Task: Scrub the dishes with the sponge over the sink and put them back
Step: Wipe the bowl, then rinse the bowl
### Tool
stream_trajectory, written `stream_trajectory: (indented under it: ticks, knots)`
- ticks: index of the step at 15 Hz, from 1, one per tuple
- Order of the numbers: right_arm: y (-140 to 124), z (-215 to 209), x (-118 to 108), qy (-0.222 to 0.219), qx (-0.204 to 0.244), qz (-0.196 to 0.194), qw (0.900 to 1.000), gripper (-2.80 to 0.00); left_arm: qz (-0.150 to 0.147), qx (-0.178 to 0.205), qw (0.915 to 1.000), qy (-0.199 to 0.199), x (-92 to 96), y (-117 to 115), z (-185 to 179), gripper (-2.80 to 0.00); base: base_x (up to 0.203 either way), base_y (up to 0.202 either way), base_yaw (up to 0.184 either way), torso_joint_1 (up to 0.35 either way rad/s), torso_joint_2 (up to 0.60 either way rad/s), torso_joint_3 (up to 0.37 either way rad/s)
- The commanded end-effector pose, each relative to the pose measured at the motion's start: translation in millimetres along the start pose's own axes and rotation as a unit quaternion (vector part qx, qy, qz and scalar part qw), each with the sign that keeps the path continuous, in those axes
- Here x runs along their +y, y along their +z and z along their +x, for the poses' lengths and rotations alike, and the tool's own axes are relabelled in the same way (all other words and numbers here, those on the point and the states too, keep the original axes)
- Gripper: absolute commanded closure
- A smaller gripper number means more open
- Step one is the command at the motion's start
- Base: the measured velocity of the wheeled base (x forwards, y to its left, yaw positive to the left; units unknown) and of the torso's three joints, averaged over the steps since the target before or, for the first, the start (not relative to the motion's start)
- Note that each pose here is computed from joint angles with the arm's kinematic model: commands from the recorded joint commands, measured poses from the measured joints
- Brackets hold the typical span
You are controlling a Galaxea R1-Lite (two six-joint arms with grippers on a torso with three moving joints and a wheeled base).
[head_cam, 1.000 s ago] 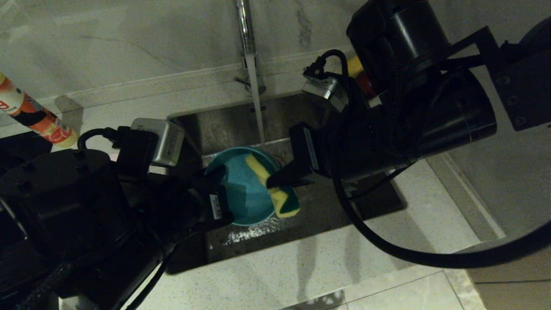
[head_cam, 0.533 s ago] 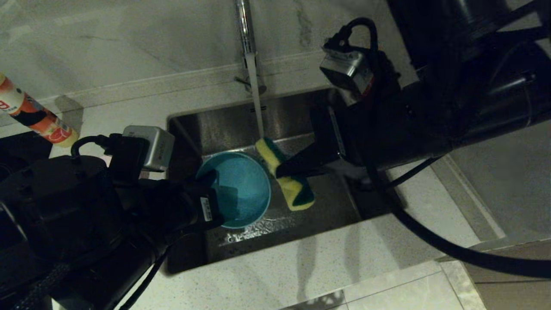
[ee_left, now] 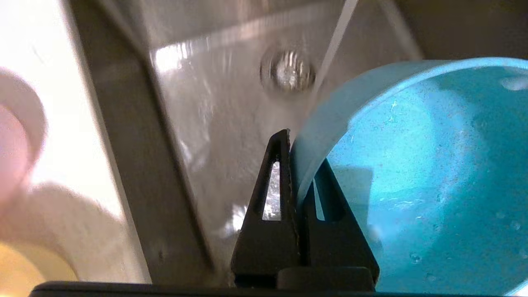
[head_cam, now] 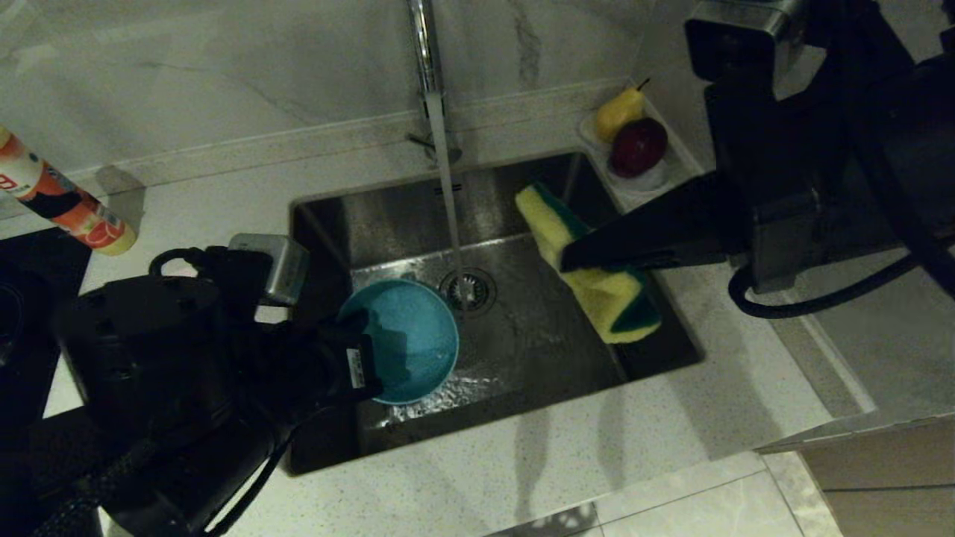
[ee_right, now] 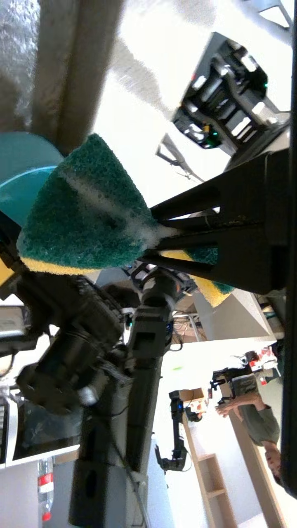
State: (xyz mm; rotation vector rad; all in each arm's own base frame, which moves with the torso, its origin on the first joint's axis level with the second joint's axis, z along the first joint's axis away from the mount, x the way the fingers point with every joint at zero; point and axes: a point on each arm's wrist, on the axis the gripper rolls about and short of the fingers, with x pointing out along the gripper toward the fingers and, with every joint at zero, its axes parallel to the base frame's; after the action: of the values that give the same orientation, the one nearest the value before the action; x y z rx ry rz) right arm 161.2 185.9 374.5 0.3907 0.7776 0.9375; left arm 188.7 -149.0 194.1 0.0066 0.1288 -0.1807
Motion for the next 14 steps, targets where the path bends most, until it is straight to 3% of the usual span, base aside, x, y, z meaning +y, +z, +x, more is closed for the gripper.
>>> stream_trajectory:
  ticks: [1, 4, 8, 12, 14]
  knots:
    - [-13, -22, -4, -0.005, -0.002, 0.006, 1.000, 0.00, -0.020, 0.039, 0.9989, 0.015, -1.5, 1, 12, 0.00, 0.000, 0.000, 0.000, 0.000, 0.00, 0.000]
    - [-21, -43, -23, -0.040, -0.019, 0.024, 0.999, 0.00, -0.059, 0.126, 0.9902, 0.011, 2.1, 7, 21, 0.00, 0.000, 0.000, 0.000, 0.000, 0.00, 0.000]
    - [-30, -63, -35, -0.062, -0.039, 0.041, 0.996, 0.00, -0.128, 0.208, 0.9696, 0.021, 1.0, 21, 50, 0.00, 0.000, 0.000, 0.000, 0.000, 0.00, 0.000]
    - [-33, -71, -33, -0.058, -0.047, 0.038, 0.996, 0.00, -0.164, 0.221, 0.9600, 0.049, -0.3, 20, 91, 0.00, 0.000, 0.000, 0.000, 0.000, 0.00, 0.000]
    - [-33, -74, -35, -0.064, -0.052, 0.041, 0.996, 0.00, -0.197, 0.213, 0.9554, 0.056, -4.6, 24, 105, 0.00, 0.000, 0.000, 0.000, 0.000, 0.00, 0.000]
